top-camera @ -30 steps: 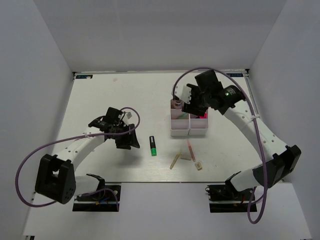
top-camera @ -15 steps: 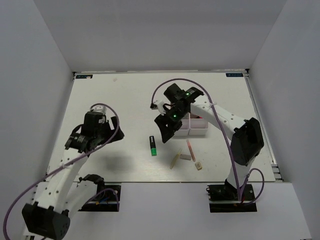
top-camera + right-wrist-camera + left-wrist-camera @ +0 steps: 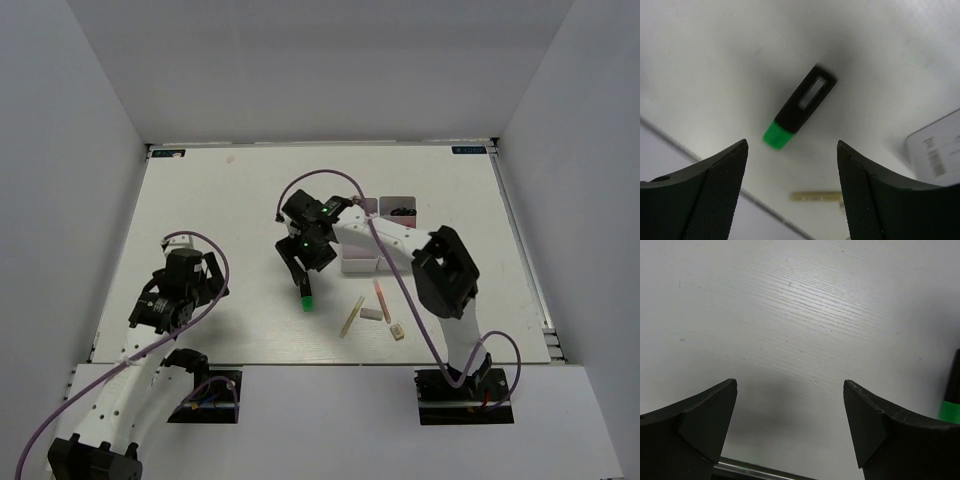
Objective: Sort the stationery into containers
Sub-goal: Pick up the pen from the center of the board.
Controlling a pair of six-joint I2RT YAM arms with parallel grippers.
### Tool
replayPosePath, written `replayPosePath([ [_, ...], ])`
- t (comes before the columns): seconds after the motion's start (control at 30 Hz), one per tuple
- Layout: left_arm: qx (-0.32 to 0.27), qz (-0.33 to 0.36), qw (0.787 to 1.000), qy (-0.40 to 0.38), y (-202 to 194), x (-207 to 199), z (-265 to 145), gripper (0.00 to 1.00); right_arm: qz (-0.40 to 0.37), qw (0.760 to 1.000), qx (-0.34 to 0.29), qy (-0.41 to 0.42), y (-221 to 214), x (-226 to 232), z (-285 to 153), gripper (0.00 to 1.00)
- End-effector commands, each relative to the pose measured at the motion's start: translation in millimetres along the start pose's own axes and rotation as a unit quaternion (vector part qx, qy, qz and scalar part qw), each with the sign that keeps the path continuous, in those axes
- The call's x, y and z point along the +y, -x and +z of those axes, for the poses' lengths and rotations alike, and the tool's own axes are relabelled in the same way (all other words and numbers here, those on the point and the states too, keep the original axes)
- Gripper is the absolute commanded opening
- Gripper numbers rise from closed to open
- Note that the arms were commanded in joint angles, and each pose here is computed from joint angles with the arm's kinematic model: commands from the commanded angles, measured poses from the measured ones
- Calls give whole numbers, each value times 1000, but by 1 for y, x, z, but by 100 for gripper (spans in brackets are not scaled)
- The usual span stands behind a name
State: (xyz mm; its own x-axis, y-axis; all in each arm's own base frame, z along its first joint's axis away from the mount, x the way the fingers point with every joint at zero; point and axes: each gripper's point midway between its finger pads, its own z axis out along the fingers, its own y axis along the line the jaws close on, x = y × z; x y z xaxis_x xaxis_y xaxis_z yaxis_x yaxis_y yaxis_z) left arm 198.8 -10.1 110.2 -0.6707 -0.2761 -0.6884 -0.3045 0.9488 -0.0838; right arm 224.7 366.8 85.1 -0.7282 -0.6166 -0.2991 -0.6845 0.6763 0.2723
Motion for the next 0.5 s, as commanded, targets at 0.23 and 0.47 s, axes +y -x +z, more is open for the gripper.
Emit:
replayPosePath([
  [0.23, -25, -8, 1000, -15, 9, -3, -3, 98, 50, 989, -29, -137, 41, -35, 46, 70],
  [0.47, -20, -6, 1000, -24, 8, -6, -3, 98, 71, 987, -5, -147, 23, -41, 53, 67],
])
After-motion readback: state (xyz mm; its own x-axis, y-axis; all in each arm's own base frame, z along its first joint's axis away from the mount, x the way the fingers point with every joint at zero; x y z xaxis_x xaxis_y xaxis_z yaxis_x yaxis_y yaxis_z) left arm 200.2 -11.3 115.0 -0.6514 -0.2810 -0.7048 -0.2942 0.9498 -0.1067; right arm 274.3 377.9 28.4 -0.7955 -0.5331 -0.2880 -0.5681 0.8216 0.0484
